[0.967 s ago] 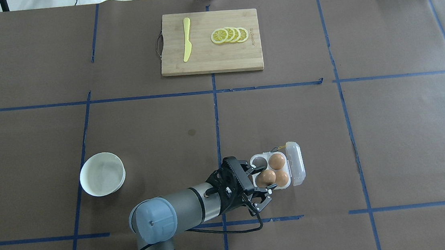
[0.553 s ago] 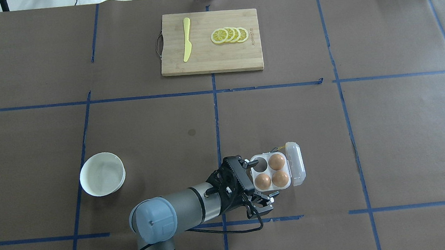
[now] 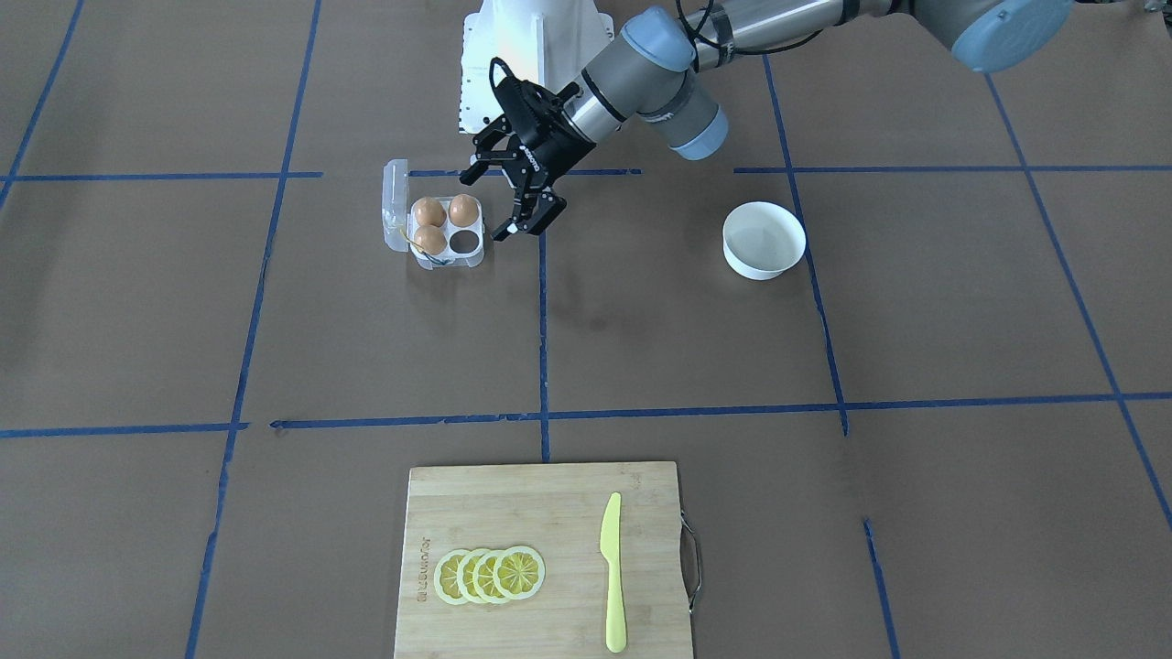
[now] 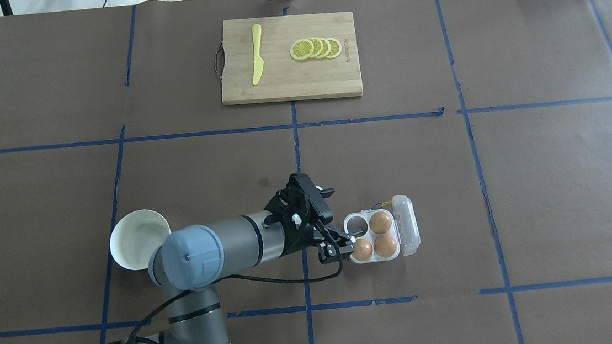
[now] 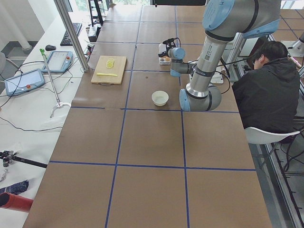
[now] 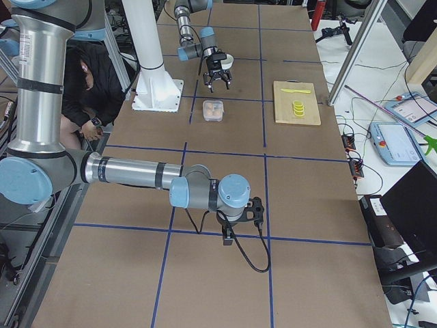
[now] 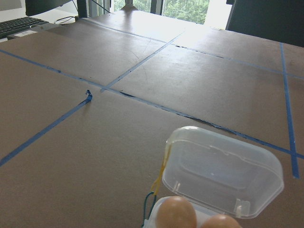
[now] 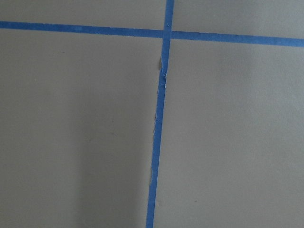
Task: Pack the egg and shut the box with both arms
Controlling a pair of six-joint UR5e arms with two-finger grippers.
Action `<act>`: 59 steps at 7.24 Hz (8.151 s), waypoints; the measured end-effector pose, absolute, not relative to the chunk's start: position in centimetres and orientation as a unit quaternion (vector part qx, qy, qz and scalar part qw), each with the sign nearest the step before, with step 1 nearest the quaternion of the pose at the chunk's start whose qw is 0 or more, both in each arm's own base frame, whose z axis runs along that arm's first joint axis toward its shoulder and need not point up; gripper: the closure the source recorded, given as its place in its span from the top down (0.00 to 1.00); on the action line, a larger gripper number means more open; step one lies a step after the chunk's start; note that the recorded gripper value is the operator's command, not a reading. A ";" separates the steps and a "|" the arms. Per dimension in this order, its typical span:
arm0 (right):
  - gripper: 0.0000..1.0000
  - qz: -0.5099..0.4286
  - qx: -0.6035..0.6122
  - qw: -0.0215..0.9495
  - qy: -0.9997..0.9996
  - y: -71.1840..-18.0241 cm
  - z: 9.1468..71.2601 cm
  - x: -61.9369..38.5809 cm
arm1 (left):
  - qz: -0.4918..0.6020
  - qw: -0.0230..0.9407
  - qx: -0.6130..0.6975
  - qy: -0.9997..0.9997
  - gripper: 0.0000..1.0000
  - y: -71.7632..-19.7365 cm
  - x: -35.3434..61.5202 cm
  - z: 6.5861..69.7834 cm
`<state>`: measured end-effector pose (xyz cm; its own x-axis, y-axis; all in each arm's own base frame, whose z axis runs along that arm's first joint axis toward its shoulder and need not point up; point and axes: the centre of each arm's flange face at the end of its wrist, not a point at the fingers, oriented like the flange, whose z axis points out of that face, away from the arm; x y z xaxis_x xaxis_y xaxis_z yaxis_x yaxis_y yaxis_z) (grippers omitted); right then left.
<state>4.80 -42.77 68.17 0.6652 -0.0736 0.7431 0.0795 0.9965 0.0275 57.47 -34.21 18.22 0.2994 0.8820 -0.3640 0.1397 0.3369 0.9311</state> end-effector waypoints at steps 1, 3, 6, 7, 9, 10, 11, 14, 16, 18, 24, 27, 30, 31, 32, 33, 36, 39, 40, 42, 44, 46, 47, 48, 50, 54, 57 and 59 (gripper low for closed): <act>1.00 -0.041 -0.005 0.913 -0.407 -42.7 68.3 4.8 | 0.296 0.672 0.477 0.483 1.00 -36.4 54.2 18.0; 1.00 -0.041 -0.008 0.913 -0.406 -42.6 68.6 4.8 | 0.297 0.756 0.405 0.420 1.00 -43.3 46.6 19.2; 1.00 -0.040 -0.010 0.913 -0.406 -42.6 68.9 4.8 | 0.236 0.857 0.303 0.344 1.00 -52.7 28.0 28.0; 1.00 -0.040 -0.010 0.913 -0.406 -42.5 68.9 4.8 | 0.215 0.879 0.256 0.339 1.00 -53.9 22.7 33.6; 1.00 -0.042 -0.006 0.912 -0.407 -42.7 68.5 4.8 | 0.149 0.913 0.172 0.339 1.00 -55.5 13.7 44.8; 1.00 -0.047 0.005 0.913 -0.406 -43.7 67.5 4.8 | 0.105 0.926 0.150 0.331 1.00 -56.0 8.2 49.1; 1.00 -0.053 0.019 0.913 -0.405 -45.3 66.1 4.7 | 0.075 0.936 0.128 0.318 1.00 -55.9 2.7 53.1; 1.00 -0.065 0.049 0.909 -0.408 -48.1 63.6 4.6 | 0.085 0.950 0.062 0.294 1.00 -51.8 -10.7 60.1; 0.93 -0.080 0.077 0.895 -0.431 -48.4 62.2 3.2 | 0.081 0.949 0.051 0.301 1.00 -50.4 -12.7 61.1; 0.54 -0.073 0.100 0.891 -0.436 -49.2 59.9 -1.3 | 0.074 0.936 0.052 0.340 1.00 -50.2 -12.2 61.2; 0.10 0.016 0.034 0.862 -0.506 -41.8 48.3 -26.3 | 0.074 0.920 0.065 0.378 1.00 -50.5 -11.6 60.7; 0.11 0.008 0.005 0.829 -0.558 -35.6 40.2 -33.7 | 0.076 0.916 0.072 0.388 1.00 -50.8 -11.4 60.1; 0.14 0.023 0.019 0.791 -0.611 -34.0 31.2 -40.0 | 0.078 0.912 0.077 0.395 1.00 -51.0 -11.2 59.9; 0.20 0.028 0.022 0.789 -0.614 -34.1 30.8 -40.2 | 0.078 0.912 0.077 0.396 1.00 -51.0 -11.2 59.9; 0.28 0.037 0.024 0.793 -0.607 -34.7 31.5 -39.6 | 0.079 0.912 0.079 0.395 1.00 -51.0 -11.2 59.9; 0.99 0.046 0.031 0.804 -0.592 -35.9 33.6 -37.8 | 0.081 0.912 0.082 0.394 1.00 -51.0 -11.2 59.9; 1.00 0.039 0.059 0.852 -0.518 -40.4 43.0 -27.7 | 0.084 0.914 0.081 0.389 1.00 -50.9 -11.2 60.1; 1.00 -0.037 0.084 0.917 -0.387 -46.2 54.0 -15.5 | 0.083 0.925 0.070 0.363 1.00 -50.6 -11.5 61.2; 1.00 -0.065 0.081 0.929 -0.354 -47.4 57.4 -10.2 | 0.085 0.928 0.073 0.356 1.00 -50.6 -11.6 61.0; 1.00 -0.085 0.051 0.940 -0.325 -45.8 63.2 -2.7 | 0.089 0.928 0.083 0.353 1.00 -50.7 -11.7 59.9; 1.00 -0.067 0.029 0.945 -0.318 -43.7 66.4 0.3 | 0.091 0.927 0.086 0.353 1.00 -50.7 -11.6 59.6; 1.00 -0.026 0.025 0.938 -0.345 -43.5 66.7 3.5 | 0.091 0.927 0.084 0.354 1.00 -50.7 -11.5 59.6; 1.00 0.002 0.017 0.931 -0.365 -43.6 66.0 5.4 | 0.090 0.927 0.082 0.355 1.00 -50.6 -11.5 59.8; 1.00 0.015 0.013 0.932 -0.363 -43.9 65.3 6.7 | 0.088 0.927 0.077 0.357 1.00 -50.3 -11.4 60.3; 1.00 0.021 0.016 0.940 -0.339 -43.9 64.9 7.7 | 0.084 0.927 0.066 0.359 1.00 -49.2 -11.3 61.7; 1.00 0.026 0.003 0.947 -0.322 -42.8 66.4 8.0 | 0.083 0.927 0.062 0.361 1.00 -48.6 -11.2 62.1; 1.00 0.027 -0.002 0.947 -0.320 -42.3 67.0 8.0 | 0.083 0.927 0.062 0.361 1.00 -48.6 -11.2 62.1; 1.00 0.027 -0.002 0.946 -0.323 -42.2 66.9 7.9 | 0.084 0.927 0.061 0.361 1.00 -48.6 -11.1 62.1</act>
